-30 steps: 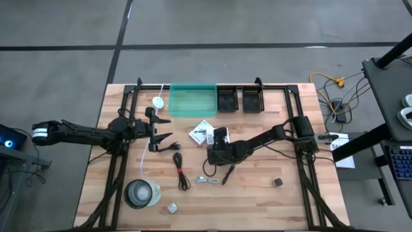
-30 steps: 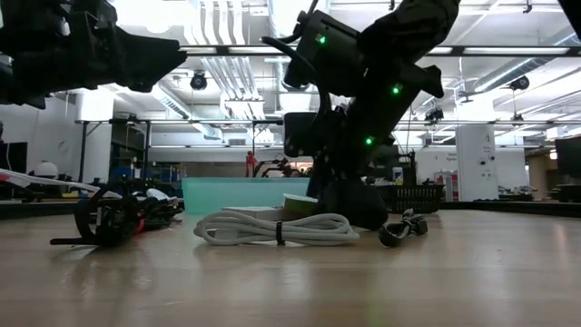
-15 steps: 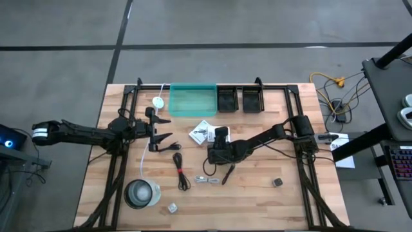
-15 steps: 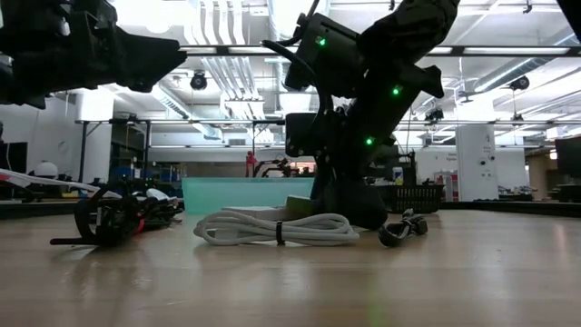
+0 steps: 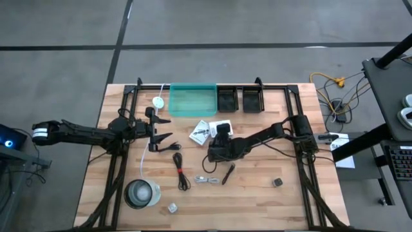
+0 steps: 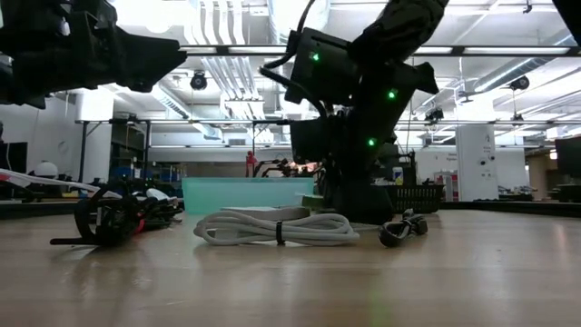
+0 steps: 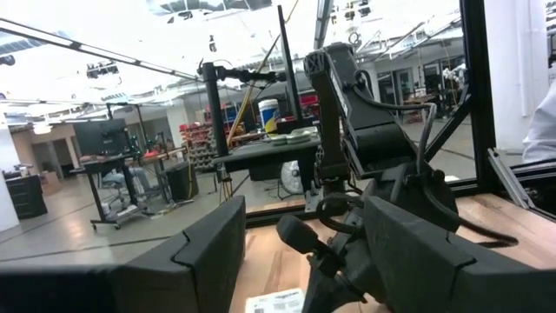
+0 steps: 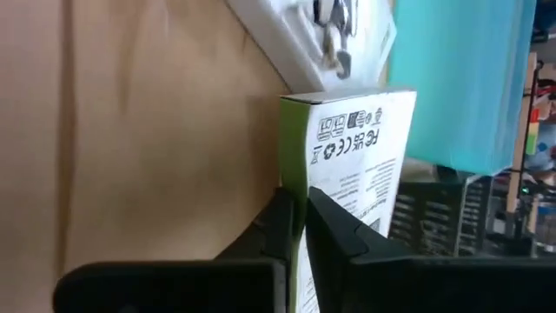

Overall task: Pick and place items into bin
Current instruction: Put the right card reader box into the right black bin

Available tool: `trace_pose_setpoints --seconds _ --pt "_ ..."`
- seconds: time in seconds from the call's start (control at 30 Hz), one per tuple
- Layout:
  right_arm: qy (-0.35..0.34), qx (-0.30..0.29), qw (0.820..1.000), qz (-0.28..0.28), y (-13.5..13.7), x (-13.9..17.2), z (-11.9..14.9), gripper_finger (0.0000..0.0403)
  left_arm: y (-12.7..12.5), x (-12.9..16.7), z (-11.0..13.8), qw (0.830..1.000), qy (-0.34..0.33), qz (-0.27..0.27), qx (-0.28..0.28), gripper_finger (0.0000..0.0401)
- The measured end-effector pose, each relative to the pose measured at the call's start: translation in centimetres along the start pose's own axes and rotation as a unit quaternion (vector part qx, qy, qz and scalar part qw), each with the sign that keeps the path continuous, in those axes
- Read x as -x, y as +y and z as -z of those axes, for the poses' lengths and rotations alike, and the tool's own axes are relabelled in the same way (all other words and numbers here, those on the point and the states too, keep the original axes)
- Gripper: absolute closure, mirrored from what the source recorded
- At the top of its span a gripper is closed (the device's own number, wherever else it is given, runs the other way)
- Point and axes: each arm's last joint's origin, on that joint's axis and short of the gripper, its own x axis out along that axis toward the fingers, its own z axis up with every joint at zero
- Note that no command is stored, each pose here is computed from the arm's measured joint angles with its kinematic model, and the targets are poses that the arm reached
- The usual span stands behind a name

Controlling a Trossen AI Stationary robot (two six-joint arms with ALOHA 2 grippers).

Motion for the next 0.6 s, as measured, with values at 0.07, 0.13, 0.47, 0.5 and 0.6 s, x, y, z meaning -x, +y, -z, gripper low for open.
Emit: trace_pose_setpoints --seconds 0.07,0.13,0.47,0.5,0.6 --pt "-0.006 -0.006 1.000 0.001 -0.6 0.6 -0.4 0.0395 0.0 0.0 0.0 1.000 0.000 0.000 0.000 0.0182" --pt "-0.010 -0.010 1.000 0.002 -1.4 1.4 -0.7 0.0395 0.0 0.0 0.0 1.000 0.000 0.000 0.000 0.0182" --pt "-0.058 -0.031 0.998 0.013 -6.6 4.4 -2.0 0.0395 0.0 0.0 0.0 1.000 -0.001 0.000 0.000 0.0182" --pt "-0.061 -0.038 0.997 0.010 -7.3 4.5 -2.0 0.0395 0.0 0.0 0.0 1.000 -0.001 0.000 0.000 0.0182" --pt "-0.070 -0.062 0.996 -0.001 -9.3 4.6 -1.8 0.0395 0.0 0.0 0.0 1.000 0.000 0.000 -0.001 0.0182"
